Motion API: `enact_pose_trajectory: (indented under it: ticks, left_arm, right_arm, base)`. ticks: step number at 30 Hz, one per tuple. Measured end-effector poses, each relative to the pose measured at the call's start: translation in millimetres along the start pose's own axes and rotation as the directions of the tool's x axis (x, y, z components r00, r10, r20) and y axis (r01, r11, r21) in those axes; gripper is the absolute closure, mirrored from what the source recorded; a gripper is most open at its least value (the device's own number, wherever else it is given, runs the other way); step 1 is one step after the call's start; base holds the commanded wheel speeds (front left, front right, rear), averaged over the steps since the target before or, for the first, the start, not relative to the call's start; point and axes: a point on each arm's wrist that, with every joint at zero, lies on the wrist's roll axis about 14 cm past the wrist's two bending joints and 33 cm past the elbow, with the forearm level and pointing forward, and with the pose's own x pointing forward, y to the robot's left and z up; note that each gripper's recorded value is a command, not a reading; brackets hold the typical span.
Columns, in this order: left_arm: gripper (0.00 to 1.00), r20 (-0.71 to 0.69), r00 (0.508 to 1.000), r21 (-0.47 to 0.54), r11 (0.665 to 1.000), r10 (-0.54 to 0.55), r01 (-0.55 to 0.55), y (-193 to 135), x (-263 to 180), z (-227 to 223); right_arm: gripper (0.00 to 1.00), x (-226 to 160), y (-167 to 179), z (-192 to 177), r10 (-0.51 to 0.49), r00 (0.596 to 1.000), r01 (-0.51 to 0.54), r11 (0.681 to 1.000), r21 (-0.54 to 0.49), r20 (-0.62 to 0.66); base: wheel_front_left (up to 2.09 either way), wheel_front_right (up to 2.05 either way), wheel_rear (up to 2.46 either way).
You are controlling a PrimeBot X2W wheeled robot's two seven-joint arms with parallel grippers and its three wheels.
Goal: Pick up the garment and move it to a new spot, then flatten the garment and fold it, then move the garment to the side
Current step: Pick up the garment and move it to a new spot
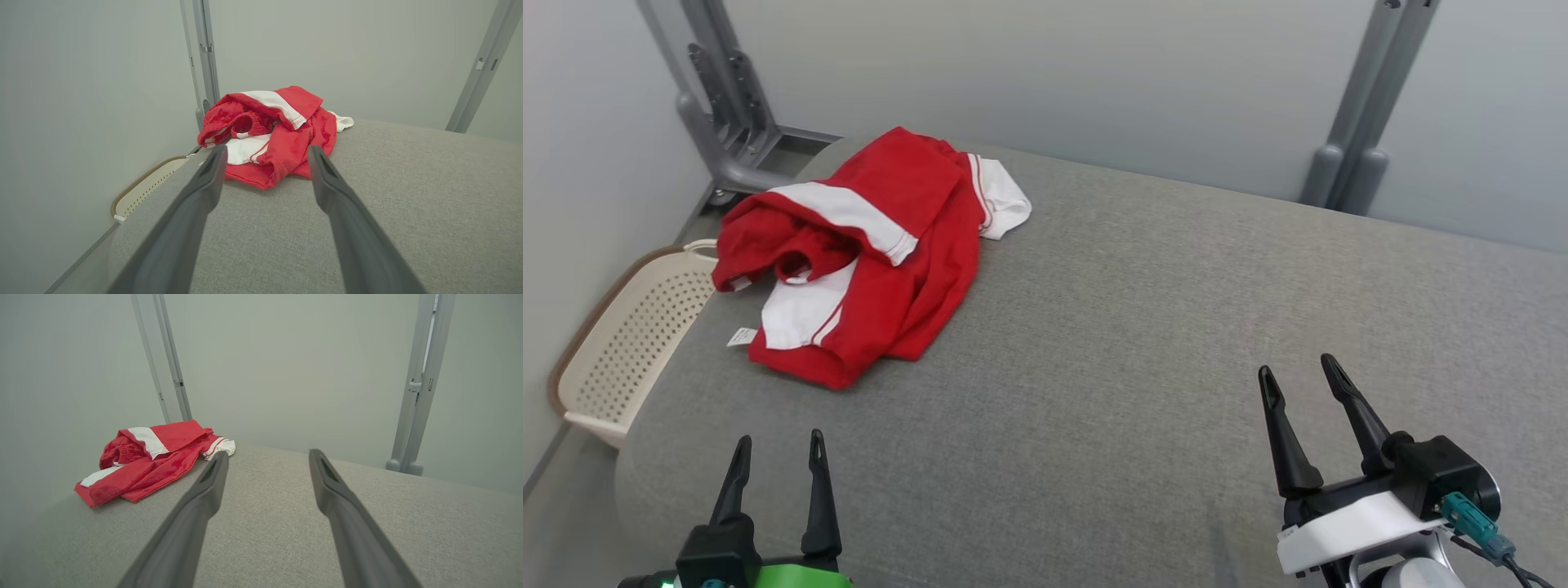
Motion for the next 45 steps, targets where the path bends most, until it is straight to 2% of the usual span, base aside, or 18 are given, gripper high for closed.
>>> enact_pose_trajectory:
  ticks: [11, 19, 26, 27, 33, 38, 45]
  left_arm:
    - [0.00, -0.007, 0.987, -0.004, 0.987, 0.162, -0.162, 47, -36, 0]
    - [0.00, -0.020, 0.988, 0.016, 0.989, 0.151, -0.150, 50, -31, 3]
    - [0.00, 0.090, 0.994, 0.076, 0.995, 0.064, -0.071, 61, 21, 64]
    - [0.00, 0.113, 0.993, 0.125, 0.991, 0.024, -0.038, 63, 40, 85]
    - [0.00, 0.126, 0.992, 0.180, 0.984, -0.031, 0.008, 66, 94, 132]
    - [0.00, 0.083, 0.996, 0.173, 0.985, -0.028, 0.013, 69, 138, 139]
    - [0.00, -0.078, 0.995, 0.180, 0.981, -0.055, 0.068, 52, 196, 101]
  right_arm:
    - [0.00, 27, 52, -11, 0.168, 0.986, -0.167, 0.985, 0.043, -0.014]
    - [0.00, 27, 55, -13, 0.175, 0.984, -0.174, 0.984, 0.048, -0.019]
    - [0.00, 25, 37, -8, 0.125, 0.992, -0.125, 0.992, 0.036, -0.005]
    - [0.00, 26, 32, -6, 0.112, 0.994, -0.112, 0.993, 0.027, 0.002]
    - [0.00, 28, 20, -6, 0.087, 0.996, -0.087, 0.996, -0.003, 0.011]
    - [0.00, 36, 6, -6, 0.063, 0.998, -0.062, 0.998, -0.029, 0.024]
    - [0.00, 49, -18, -26, 0.025, 1.000, -0.025, 0.998, -0.057, -0.001]
  base:
    - [0.00, 0.00, 0.00]
    - [0.00, 0.00, 0.00]
    - [0.00, 0.00, 0.00]
    - [0.00, 0.00, 0.00]
    - [0.00, 0.00, 0.00]
    - [0.00, 0.00, 0.00]
    - [0.00, 0.00, 0.00]
